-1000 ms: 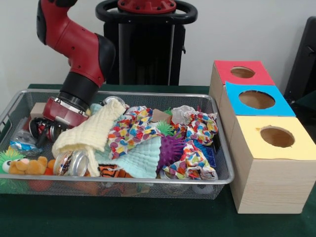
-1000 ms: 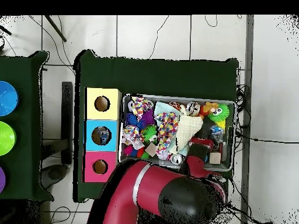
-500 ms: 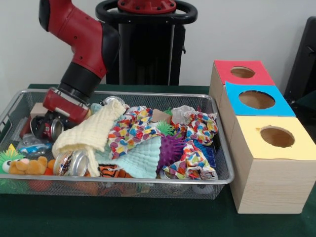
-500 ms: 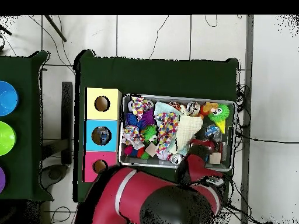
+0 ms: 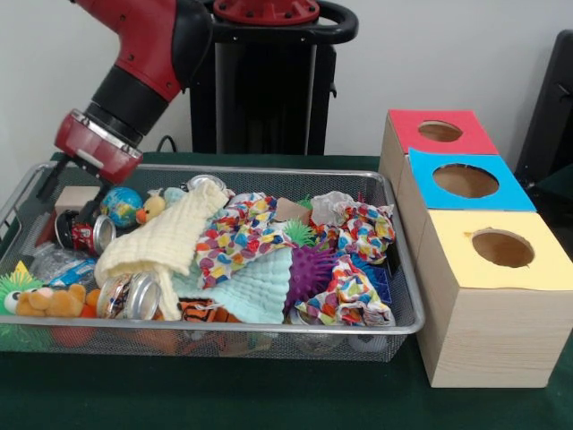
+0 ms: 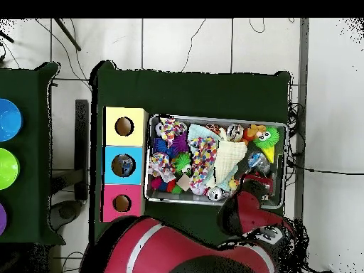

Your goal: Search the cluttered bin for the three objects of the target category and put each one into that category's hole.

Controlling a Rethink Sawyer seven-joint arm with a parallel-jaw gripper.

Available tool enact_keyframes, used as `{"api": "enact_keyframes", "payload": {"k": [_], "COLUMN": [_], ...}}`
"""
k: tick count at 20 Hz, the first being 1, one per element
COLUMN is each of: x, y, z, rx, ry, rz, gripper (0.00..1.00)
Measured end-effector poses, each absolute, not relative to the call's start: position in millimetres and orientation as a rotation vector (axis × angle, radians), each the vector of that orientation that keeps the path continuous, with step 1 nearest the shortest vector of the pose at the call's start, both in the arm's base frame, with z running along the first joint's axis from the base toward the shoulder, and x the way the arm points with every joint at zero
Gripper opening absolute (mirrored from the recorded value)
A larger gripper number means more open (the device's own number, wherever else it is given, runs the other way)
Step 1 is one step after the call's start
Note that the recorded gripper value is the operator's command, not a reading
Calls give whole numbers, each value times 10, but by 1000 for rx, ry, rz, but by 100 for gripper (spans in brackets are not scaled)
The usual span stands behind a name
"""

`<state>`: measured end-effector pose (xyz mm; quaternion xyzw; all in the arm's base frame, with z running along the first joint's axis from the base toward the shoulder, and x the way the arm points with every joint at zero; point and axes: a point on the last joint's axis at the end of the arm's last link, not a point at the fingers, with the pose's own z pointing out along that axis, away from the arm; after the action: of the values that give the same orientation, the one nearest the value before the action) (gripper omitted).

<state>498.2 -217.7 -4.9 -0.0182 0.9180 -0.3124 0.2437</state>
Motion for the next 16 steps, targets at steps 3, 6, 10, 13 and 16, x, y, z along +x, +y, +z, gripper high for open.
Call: {"api": "enact_keyframes", "payload": {"k": [3,6,10,13,16], "x": [5018,5006,4965,4941,4924], "y": [-2235,-2293,-2371,-2441,-2482], "z": [59,79,73,63,14], "rx": [-42,-27,-14,-25,-35], "ry": [2489,2488,2493,2498,2506], "rz": [-865,-870,-875,-872,-867], "gripper": [100,100,100,100,100]}}
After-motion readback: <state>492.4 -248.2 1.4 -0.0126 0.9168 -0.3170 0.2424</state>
